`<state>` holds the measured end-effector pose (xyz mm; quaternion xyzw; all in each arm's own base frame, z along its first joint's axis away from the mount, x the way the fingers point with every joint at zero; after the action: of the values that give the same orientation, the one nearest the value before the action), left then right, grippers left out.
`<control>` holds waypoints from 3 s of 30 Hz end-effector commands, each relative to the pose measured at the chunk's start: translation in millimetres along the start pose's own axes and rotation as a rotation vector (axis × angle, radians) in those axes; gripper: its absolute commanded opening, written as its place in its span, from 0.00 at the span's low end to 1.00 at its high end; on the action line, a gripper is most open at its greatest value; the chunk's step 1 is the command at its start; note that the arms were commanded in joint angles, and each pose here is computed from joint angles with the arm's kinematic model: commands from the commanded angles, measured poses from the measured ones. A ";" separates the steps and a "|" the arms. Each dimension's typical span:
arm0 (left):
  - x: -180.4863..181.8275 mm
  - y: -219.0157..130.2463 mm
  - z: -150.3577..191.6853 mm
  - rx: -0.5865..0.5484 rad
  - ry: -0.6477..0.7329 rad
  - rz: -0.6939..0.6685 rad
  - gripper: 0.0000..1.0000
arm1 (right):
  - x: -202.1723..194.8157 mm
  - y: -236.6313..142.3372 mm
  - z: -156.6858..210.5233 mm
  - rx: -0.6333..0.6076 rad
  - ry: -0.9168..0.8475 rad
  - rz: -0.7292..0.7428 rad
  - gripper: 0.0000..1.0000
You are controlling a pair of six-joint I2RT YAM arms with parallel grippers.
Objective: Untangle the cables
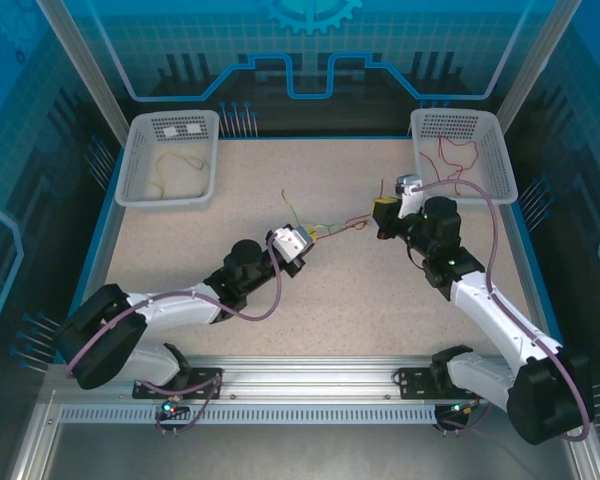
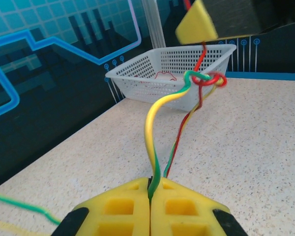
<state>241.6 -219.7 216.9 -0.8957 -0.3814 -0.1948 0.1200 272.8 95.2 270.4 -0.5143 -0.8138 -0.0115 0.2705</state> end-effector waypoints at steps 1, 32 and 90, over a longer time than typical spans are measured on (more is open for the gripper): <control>22.0 -14.7 0.6 -0.017 -0.063 -0.110 0.00 | -32.1 -14.2 -9.7 -0.099 0.058 0.222 0.00; 57.6 -30.9 10.9 0.015 -0.217 -0.142 0.00 | -25.0 -35.6 -10.5 -0.161 0.044 -0.034 0.00; 75.5 -20.9 -51.2 -0.133 -0.454 0.240 0.00 | -16.1 11.8 50.7 -0.049 -0.355 -0.195 0.25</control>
<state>264.4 -181.2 282.1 -0.9616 -0.2728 0.0246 0.0187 268.2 100.1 202.3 -0.4443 -0.8849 0.0487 0.1309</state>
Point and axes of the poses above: each hand's point on the last joint's axis, 136 mm out from that joint toward the fingers, its own y axis out along the fingers, its own x axis along the line the jaws close on, z = x × y, the point moved 9 cm from there along -y, back along the fingers, and after that the axes turned 12 degrees about y, right-handed, at the moved point
